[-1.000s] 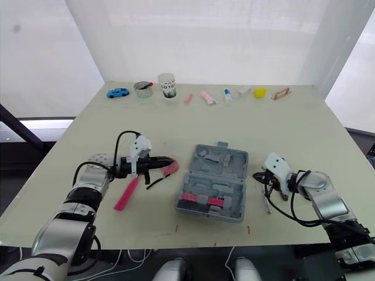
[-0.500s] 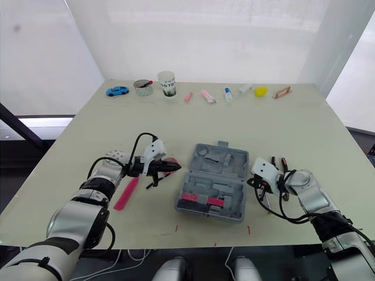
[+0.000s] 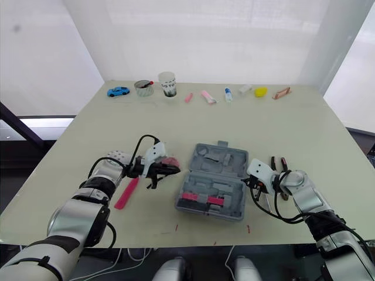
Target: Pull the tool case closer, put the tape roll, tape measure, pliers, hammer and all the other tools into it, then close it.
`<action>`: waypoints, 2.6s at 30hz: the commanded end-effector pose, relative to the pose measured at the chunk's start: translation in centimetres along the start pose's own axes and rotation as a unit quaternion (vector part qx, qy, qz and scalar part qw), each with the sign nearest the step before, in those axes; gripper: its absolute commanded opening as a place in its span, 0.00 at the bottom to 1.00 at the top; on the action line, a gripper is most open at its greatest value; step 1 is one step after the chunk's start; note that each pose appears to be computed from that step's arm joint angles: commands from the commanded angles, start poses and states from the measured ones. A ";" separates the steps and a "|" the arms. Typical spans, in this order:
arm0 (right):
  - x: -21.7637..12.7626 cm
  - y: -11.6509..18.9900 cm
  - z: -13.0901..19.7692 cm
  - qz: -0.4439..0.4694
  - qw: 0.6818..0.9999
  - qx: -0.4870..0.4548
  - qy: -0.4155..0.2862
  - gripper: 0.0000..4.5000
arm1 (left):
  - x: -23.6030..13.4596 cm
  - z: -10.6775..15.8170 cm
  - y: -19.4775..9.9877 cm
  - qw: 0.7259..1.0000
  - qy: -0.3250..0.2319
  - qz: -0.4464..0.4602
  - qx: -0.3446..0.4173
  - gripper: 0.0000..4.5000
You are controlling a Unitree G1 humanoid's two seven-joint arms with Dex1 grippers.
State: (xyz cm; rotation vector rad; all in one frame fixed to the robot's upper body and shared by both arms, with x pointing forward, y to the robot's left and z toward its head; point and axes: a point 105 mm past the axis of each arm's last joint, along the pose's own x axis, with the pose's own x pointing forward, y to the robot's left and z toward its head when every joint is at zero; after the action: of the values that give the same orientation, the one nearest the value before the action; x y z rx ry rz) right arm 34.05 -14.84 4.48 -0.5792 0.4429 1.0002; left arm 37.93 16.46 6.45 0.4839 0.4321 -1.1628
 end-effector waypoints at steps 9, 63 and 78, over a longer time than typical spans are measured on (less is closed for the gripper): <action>-0.1 -0.1 1.2 -0.005 1.000 -0.014 -0.021 0.00 | 1.5 0.7 0.4 0.997 0.046 0.009 0.058 0.00; -1.5 5.0 1.5 0.072 0.996 0.014 -0.042 0.00 | 2.5 1.0 -7.4 0.986 -0.006 -0.163 0.025 0.00; -2.2 6.0 0.5 0.073 0.996 0.030 -0.036 0.00 | 2.2 0.4 -10.0 0.987 -0.007 -0.160 -0.004 0.00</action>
State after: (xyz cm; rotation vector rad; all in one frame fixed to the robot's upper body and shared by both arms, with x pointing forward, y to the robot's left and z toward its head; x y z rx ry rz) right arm 27.81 -14.62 3.18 -0.4612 0.5283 1.1018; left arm 29.70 12.65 3.42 0.4022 0.5608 -1.4235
